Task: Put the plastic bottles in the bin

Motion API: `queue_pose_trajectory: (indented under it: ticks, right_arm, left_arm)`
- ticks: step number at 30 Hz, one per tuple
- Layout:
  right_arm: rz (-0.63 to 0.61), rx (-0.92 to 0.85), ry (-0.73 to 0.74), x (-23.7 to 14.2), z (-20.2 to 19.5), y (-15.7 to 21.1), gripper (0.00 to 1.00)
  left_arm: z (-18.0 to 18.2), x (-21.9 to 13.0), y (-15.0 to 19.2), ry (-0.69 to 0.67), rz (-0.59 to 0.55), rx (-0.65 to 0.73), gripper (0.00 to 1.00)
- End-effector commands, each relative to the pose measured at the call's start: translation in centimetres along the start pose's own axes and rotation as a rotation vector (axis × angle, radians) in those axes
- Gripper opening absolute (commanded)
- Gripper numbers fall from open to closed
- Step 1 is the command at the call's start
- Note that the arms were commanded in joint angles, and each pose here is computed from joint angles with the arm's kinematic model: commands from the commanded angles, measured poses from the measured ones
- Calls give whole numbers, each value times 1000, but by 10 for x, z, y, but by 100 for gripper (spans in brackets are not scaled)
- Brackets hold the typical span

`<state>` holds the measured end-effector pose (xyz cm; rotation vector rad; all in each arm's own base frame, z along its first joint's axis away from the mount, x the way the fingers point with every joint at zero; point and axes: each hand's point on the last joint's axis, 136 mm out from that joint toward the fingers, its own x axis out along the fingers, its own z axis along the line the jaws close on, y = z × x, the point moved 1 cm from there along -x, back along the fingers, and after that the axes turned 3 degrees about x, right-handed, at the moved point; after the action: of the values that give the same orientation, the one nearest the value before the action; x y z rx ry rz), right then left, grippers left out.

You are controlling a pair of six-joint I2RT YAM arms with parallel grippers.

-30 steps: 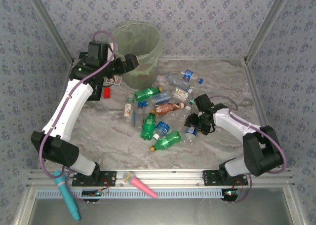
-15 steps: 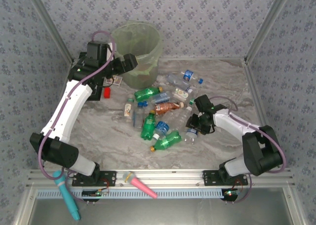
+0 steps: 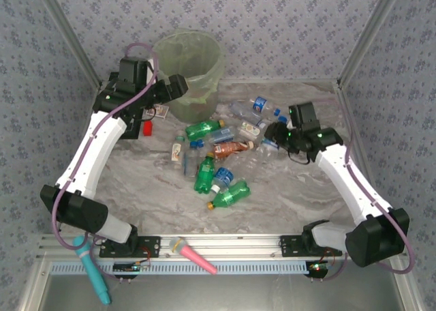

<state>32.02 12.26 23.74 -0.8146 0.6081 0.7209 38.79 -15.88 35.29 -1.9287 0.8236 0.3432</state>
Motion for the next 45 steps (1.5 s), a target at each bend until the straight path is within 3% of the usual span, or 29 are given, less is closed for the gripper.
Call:
queue_pose_trajectory:
  ticks: [1,11,20,31,45]
  right_arm:
    - [-117,-51,-167,-17,57,-47,52]
    - [-265,-30,-582,-39,183,-135,54]
    - [-270,12,-811,-17,270,-168,55]
    - [-244,71,-838,35,323,-173,56]
    - [-347,-80,-698,56,327,-158,57]
  left_arm:
    - [-1,-25,-12,-13,-63,22,100]
    - [5,-46,-12,-29,-84,21,100]
    - [14,-58,-6,-45,-88,7,100]
    - [23,-71,1,-54,-105,-14,100]
    - [32,-80,6,-70,-119,-31,100]
